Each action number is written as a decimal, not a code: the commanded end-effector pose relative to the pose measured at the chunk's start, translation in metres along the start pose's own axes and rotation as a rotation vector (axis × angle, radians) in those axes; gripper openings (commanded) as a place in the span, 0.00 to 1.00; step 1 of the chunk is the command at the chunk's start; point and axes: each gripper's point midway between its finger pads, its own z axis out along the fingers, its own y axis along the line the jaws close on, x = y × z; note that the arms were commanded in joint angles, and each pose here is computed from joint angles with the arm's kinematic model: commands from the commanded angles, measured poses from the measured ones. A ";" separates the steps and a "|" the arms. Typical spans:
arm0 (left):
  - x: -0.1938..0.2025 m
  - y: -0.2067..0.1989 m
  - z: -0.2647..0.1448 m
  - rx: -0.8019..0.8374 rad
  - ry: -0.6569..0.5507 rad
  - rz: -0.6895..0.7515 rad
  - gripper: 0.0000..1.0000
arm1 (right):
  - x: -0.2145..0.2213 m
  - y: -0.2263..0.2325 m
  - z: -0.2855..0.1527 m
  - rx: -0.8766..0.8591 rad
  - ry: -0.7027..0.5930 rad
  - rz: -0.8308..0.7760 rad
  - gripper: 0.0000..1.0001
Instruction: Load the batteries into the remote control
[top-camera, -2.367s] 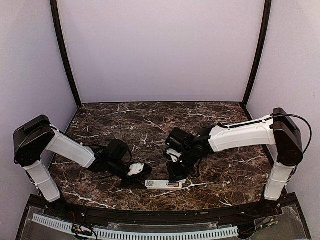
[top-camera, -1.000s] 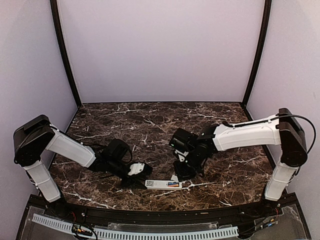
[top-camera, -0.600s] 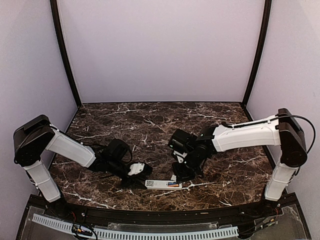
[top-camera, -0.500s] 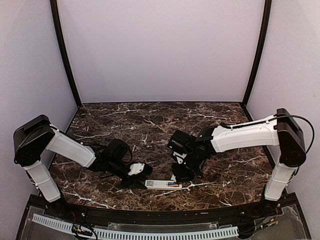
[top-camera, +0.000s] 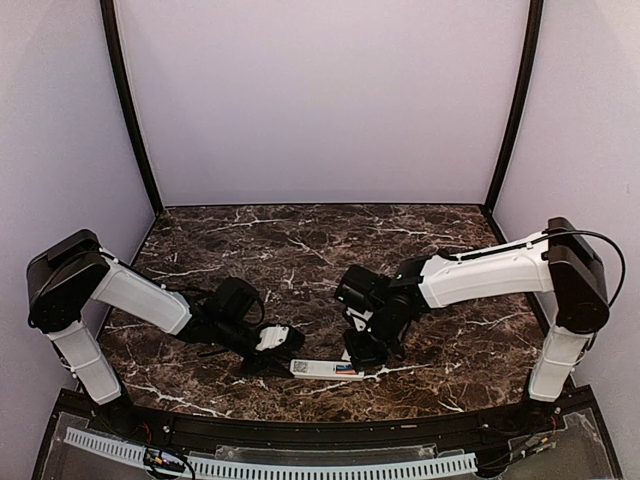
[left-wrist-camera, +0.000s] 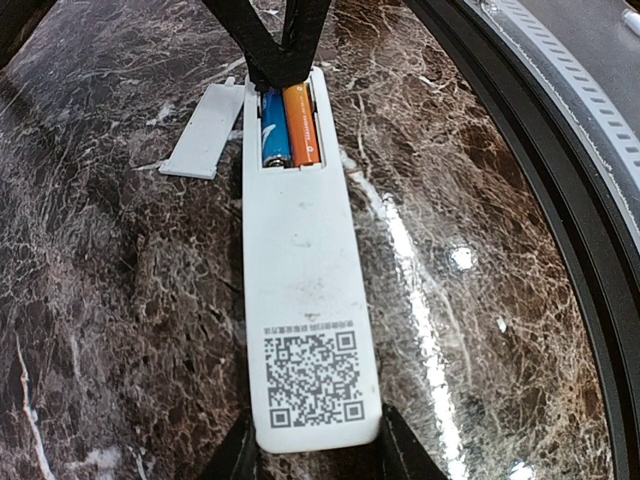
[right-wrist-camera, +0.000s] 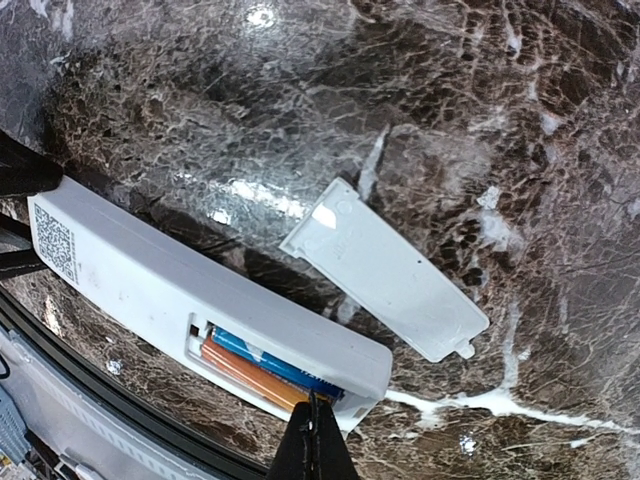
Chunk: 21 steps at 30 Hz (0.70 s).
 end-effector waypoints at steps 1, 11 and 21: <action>0.020 -0.006 0.002 0.016 0.074 -0.036 0.00 | 0.009 -0.012 0.028 0.077 0.032 0.000 0.00; 0.020 -0.006 0.002 0.016 0.075 -0.035 0.00 | 0.035 -0.024 0.058 0.188 0.106 -0.034 0.00; 0.019 -0.008 0.002 0.020 0.072 -0.032 0.00 | 0.004 -0.019 0.029 0.300 0.017 -0.117 0.00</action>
